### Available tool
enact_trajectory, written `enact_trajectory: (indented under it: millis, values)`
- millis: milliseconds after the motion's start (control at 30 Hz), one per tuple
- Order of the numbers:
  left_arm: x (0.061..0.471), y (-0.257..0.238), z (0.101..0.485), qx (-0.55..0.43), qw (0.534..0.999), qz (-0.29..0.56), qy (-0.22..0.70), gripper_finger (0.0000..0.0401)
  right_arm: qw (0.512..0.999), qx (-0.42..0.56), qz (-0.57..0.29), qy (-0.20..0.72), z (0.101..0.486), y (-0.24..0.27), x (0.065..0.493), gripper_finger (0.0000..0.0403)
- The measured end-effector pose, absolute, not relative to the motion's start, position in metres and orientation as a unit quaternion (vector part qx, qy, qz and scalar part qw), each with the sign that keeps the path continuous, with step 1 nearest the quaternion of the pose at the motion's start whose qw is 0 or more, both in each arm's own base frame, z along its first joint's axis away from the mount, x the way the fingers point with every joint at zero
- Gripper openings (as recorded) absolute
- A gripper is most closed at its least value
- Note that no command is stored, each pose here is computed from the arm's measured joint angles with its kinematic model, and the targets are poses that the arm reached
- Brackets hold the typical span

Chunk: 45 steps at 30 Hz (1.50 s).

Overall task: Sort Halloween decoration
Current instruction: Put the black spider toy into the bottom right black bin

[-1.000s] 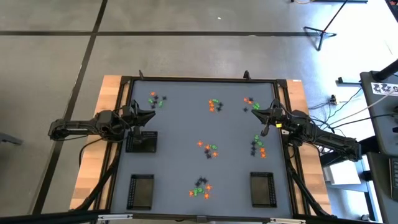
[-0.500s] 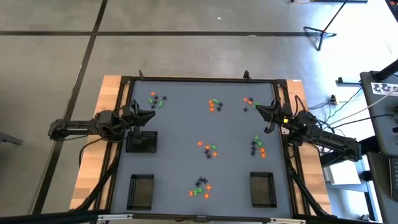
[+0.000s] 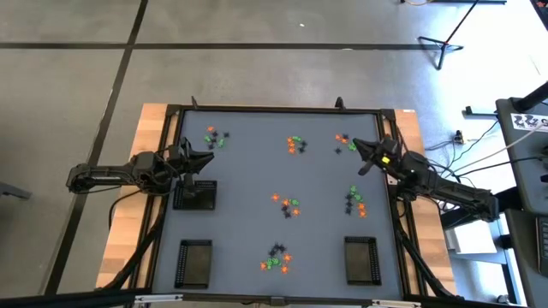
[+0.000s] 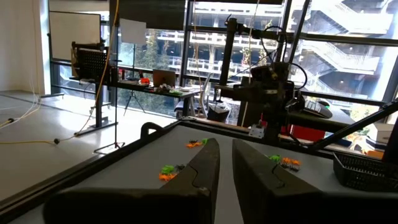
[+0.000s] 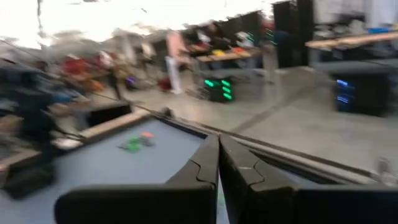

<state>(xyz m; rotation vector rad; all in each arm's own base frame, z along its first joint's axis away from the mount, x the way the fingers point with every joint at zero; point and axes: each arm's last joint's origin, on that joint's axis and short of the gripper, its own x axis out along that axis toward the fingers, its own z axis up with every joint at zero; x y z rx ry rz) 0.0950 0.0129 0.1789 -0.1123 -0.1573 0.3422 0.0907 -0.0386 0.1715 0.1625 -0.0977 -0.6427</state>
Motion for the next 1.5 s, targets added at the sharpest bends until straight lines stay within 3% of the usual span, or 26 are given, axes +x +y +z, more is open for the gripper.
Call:
enact_trajectory:
  millis: [200,567,900,1133,1267,1500]
  values:
    - [0.095,0.013,0.179,-0.056,0.981,0.170,-0.078,0.0039,0.945,0.042,-0.324,0.014,0.166,-0.041,0.097,0.0012]
    - [0.095,0.013,0.179,-0.056,0.981,0.170,-0.078,0.0039,0.942,0.085,-0.303,0.115,0.194,-0.043,0.109,0.0012]
    - [0.095,0.013,0.179,-0.056,0.981,0.170,-0.078,0.0039,0.909,0.145,-0.312,0.233,0.206,-0.044,0.115,0.0012]
    - [0.095,0.013,0.179,-0.056,0.981,0.170,-0.078,0.0039,0.883,0.135,-0.341,0.294,0.196,-0.048,0.123,0.0013]
    - [0.095,0.013,0.179,-0.056,0.981,0.170,-0.078,0.0039,0.861,0.143,-0.369,0.321,0.187,-0.055,0.130,0.0038]
    - [0.095,0.013,0.179,-0.056,0.981,0.170,-0.078,0.0039,0.822,0.165,-0.395,0.374,0.165,-0.081,0.141,0.0137]
